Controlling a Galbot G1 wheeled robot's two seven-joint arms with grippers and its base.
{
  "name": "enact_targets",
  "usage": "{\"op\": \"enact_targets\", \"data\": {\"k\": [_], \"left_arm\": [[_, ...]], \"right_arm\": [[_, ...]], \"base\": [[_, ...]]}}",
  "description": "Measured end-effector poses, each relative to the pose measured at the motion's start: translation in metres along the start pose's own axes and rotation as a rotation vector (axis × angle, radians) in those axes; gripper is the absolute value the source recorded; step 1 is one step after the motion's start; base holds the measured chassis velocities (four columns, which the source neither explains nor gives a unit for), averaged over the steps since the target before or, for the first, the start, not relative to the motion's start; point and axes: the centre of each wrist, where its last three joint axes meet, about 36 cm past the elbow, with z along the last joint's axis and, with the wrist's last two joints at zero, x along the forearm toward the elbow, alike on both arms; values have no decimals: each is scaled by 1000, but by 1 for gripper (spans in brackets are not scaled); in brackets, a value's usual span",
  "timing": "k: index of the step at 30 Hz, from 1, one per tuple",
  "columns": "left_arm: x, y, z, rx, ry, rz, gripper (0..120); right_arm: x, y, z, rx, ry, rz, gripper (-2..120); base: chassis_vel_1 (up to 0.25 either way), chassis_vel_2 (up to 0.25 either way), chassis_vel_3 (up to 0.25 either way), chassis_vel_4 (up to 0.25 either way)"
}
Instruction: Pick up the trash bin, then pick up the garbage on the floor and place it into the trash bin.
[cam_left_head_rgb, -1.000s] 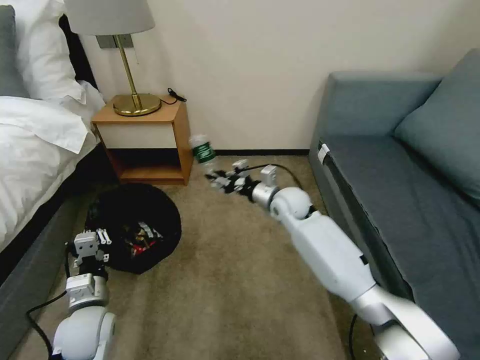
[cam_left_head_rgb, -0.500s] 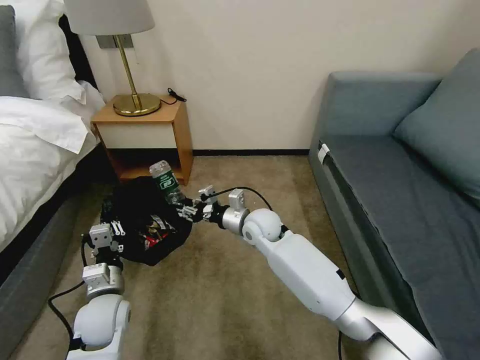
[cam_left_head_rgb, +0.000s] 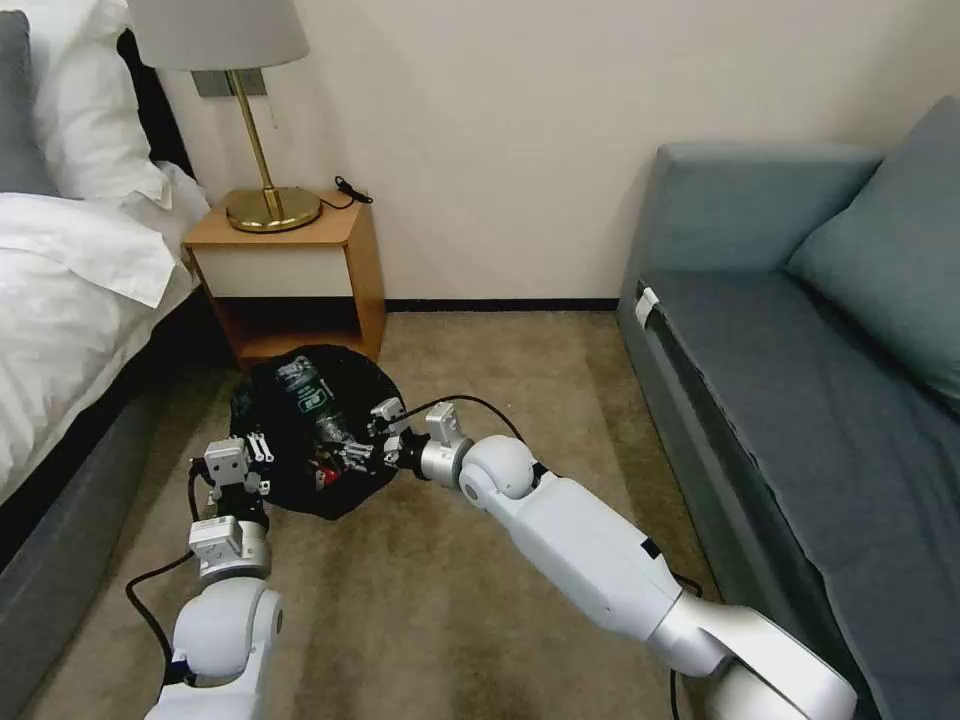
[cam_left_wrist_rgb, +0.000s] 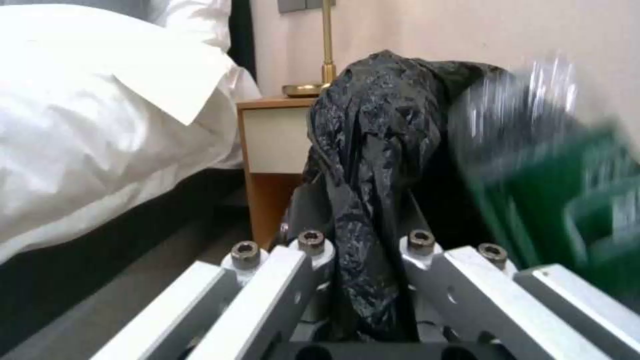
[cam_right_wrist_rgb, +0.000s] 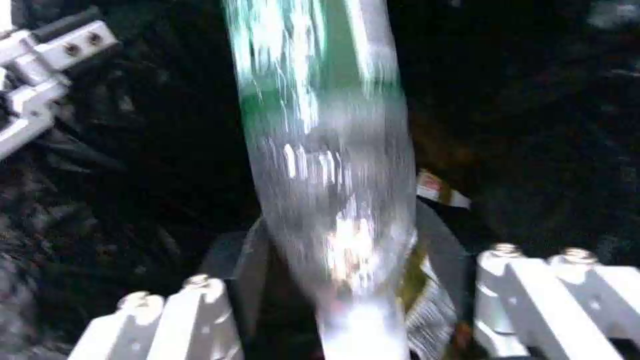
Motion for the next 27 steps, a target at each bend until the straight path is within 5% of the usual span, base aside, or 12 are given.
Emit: {"op": "enact_targets", "data": {"k": [8,15,23,27], "left_arm": [[1,8,0,-10,0,-24,4],[2,15,2,28,14,-72,4],[-6,25,8,178,51,-176,4],[-21,28,14,386,85,-244,4]], "right_arm": [[13,-7,-3,35,-21,31,92],[40,-31,-21,27,-98,108,100],[86,-86,-30,-1,-163,264,100],[115,-118,-20,-26,-176,369,100]], "base": [[0,0,0,0],[0,0,0,0],[0,0,0,0],[0,0,0,0]]}}
